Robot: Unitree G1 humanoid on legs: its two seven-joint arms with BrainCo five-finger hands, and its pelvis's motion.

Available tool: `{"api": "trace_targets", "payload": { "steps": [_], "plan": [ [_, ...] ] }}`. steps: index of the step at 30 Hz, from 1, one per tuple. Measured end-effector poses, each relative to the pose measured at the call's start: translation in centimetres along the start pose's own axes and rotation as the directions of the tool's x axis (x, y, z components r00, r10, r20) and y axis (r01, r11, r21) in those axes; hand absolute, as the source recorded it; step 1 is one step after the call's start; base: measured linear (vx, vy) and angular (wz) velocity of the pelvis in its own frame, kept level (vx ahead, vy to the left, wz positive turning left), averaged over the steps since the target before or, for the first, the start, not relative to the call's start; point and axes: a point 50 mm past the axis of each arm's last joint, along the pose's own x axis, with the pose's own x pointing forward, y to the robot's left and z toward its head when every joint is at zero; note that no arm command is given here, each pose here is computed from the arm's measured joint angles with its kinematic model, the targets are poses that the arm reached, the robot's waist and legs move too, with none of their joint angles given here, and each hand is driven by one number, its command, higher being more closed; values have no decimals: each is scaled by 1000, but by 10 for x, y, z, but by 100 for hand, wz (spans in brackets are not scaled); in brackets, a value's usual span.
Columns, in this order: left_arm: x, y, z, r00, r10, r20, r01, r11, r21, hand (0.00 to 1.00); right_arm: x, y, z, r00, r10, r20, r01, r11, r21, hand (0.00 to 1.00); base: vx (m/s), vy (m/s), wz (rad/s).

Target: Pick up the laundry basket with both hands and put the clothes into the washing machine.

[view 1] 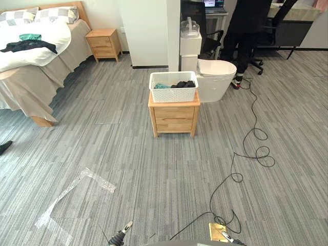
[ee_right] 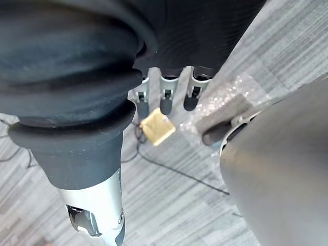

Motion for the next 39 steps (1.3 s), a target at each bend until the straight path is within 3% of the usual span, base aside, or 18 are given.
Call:
{"api": "trace_targets", "payload": {
  "steps": [16, 22, 27, 34, 39],
  "plan": [
    [2, -1, 12, 1000, -9, 25, 7, 998, 61, 0, 2, 2, 15, 999, 11, 37, -10, 1000, -21, 0, -33, 7, -5],
    [3, -1, 19, 999, -10, 44, 8, 999, 44, 0, 0, -2, 11, 999, 18, 40, -19, 999, 33, 0, 67, 46, 14],
    [5, -8, 33, 996, -26, 85, 24, 1000, 20, 0, -2, -8, -10, 1000, -9, -15, 11, 992, 128, 0, 389, -151, 55],
    [4, -29, 19, 995, -80, 58, 87, 989, -120, 0, -4, -27, -8, 998, -67, -9, 66, 941, 332, 0, 653, -327, 18],
    [4, -19, 44, 986, -63, 153, 82, 989, -121, 0, 1, -10, 11, 999, -19, 27, 11, 967, 253, 0, 707, -273, -21]
  ]
}}
